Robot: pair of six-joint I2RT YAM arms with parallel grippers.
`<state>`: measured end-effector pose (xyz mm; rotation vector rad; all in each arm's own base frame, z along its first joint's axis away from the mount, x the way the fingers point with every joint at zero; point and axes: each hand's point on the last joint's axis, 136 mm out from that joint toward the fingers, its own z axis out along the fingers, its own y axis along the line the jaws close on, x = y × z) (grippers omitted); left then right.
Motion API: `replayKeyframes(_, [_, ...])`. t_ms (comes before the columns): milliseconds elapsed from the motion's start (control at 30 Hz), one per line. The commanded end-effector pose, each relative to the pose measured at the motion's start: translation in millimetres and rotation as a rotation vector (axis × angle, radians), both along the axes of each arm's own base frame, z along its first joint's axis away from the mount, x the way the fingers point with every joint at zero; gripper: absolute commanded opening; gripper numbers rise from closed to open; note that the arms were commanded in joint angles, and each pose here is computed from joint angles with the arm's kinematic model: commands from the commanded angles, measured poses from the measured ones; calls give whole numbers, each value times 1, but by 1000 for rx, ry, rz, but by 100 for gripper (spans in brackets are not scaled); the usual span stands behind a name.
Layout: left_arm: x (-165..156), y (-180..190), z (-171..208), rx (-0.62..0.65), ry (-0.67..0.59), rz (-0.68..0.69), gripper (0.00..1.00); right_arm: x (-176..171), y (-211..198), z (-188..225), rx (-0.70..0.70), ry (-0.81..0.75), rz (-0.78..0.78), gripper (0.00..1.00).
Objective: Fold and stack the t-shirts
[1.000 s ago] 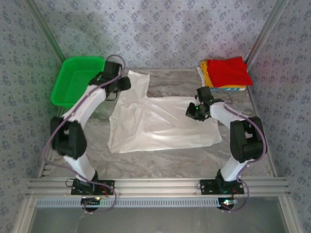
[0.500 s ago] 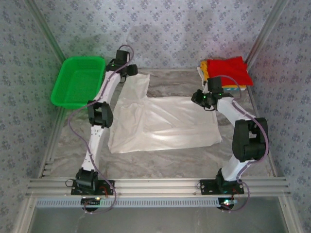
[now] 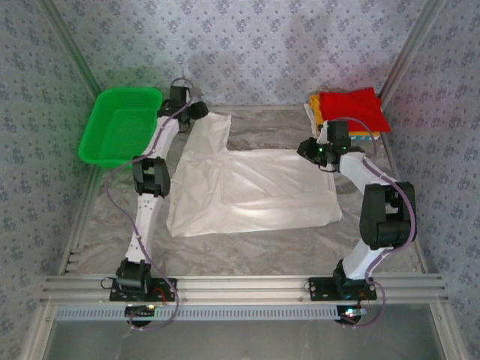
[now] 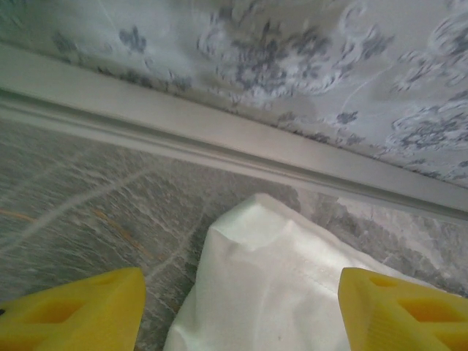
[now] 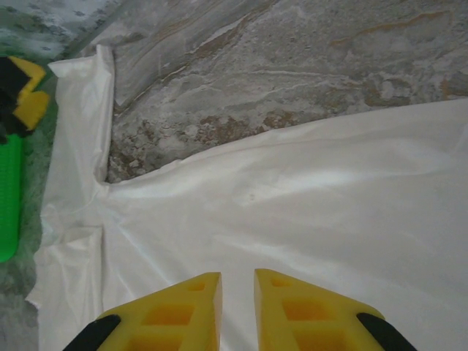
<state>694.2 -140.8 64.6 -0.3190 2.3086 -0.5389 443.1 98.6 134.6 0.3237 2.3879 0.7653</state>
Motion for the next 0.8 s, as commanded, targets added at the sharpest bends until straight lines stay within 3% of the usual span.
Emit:
replayKeyframes(0, [3, -4, -21, -105, 34, 20, 72, 1, 9, 14, 74, -46, 39, 21])
replayKeyframes(200, [9, -11, -32, -220, 31, 13, 67, -5, 12, 25, 93, -71, 57, 20])
replayKeyframes(500, [17, -36, -25, -313, -42, -55, 31, -8, 8, 13, 112, -43, 50, 19])
replayKeyframes(667, [17, -49, -11, -302, -86, -106, 25, 0, 2, 2, 109, -18, 34, 19])
replayKeyframes(767, [17, -43, -7, -276, -87, -104, 11, 4, -1, -1, 96, -17, 24, 19])
